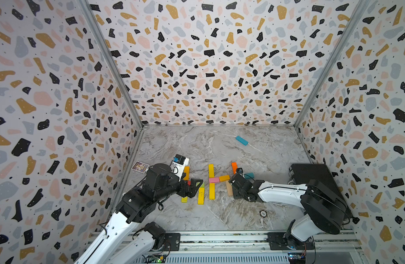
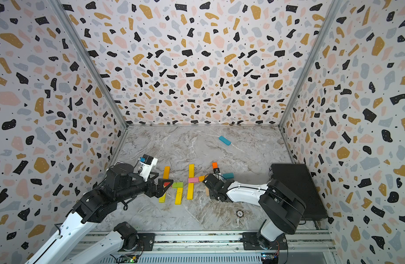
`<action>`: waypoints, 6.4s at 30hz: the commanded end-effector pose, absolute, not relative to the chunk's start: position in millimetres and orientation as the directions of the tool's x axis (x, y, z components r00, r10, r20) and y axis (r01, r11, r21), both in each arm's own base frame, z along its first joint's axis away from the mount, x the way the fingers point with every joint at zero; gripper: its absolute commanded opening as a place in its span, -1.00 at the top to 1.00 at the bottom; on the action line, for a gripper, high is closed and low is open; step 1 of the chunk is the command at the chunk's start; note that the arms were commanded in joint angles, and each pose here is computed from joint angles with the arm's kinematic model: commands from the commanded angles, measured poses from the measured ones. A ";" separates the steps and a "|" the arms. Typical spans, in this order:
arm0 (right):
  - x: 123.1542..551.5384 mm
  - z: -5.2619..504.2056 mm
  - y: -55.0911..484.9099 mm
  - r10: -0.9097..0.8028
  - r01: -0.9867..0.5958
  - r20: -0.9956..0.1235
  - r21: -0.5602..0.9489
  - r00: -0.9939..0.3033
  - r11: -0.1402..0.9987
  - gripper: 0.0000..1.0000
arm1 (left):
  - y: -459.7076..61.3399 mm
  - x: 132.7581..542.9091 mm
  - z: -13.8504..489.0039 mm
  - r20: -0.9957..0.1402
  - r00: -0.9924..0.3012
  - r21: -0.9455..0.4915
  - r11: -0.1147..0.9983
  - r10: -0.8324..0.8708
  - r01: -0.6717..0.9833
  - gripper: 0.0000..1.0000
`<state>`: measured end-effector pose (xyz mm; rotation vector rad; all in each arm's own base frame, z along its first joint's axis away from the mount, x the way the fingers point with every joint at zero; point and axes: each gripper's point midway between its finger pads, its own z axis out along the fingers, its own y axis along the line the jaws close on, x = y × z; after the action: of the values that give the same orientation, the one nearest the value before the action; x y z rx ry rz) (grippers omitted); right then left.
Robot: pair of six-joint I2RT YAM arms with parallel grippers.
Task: Assemble the letter h with building blocks
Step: Assemble the building block at the center of the board, then pick up the building block from the center of the board, then assemble the building block at the center of the board.
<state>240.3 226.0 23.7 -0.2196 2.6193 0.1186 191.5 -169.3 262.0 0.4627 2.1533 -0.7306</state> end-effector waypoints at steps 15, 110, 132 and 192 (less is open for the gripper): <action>364.2 149.6 221.7 -0.041 -0.199 -0.694 0.149 -0.719 0.968 -0.41 | -169.3 193.1 264.9 -0.799 -0.597 -0.341 0.764 0.072 0.548 -0.98; 219.6 56.8 143.9 -0.115 -0.178 -0.451 0.099 -0.885 0.979 0.61 | -171.9 193.4 263.7 -0.794 -0.603 -0.350 0.755 0.074 0.554 -0.98; 232.2 41.7 127.5 -0.124 -0.147 -0.405 0.025 -0.906 0.989 0.63 | -173.3 194.8 259.9 -0.787 -0.611 -0.349 0.756 0.083 0.553 -0.98; 255.2 29.6 128.8 -0.159 -0.180 -0.385 0.020 -0.909 0.983 0.61 | -175.6 194.0 258.7 -0.782 -0.618 -0.360 0.748 0.085 0.558 -0.98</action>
<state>248.2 128.8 25.6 -0.2402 2.7494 0.0941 191.3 -174.0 255.0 0.4794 2.1813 -0.7508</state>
